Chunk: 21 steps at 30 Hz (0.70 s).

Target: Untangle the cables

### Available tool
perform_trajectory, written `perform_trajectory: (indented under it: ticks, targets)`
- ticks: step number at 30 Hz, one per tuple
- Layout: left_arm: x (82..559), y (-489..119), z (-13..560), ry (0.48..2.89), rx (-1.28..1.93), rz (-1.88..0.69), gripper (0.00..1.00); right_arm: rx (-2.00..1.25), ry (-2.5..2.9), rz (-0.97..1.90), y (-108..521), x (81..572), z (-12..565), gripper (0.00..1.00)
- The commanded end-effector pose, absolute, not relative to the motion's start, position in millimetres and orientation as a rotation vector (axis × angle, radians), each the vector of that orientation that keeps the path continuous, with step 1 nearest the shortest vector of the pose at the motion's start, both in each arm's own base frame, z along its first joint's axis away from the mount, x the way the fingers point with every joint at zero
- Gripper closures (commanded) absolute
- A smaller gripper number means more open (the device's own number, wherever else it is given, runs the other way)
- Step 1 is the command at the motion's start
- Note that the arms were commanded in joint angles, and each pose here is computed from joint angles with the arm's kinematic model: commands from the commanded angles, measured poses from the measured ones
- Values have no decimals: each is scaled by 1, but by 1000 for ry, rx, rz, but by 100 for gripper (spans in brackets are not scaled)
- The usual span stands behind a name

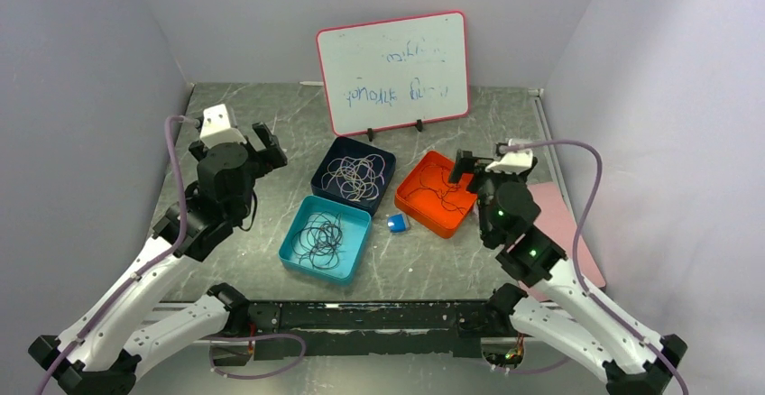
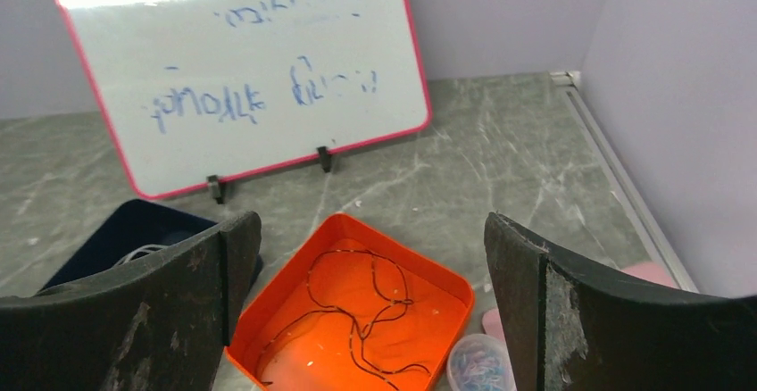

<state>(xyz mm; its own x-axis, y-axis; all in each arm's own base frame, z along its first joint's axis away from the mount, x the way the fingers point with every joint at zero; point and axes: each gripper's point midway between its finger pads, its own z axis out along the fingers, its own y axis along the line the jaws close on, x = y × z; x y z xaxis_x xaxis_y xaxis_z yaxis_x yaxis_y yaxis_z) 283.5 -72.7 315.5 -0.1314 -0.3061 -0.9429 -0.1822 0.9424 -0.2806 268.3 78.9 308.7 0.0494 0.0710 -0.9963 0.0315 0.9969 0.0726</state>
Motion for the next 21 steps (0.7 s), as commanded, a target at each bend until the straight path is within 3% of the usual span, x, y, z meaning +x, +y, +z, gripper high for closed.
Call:
perform_trajectory:
  ticks: [1, 21]
  targets:
    - [284, -66, 316, 1707, -396, -76, 1, 220, 1565, -88, 62, 276, 308, 0]
    - [266, -37, 333, 1603, -559, -71, 0, 270, 1449, -29, 51, 265, 354, 0]
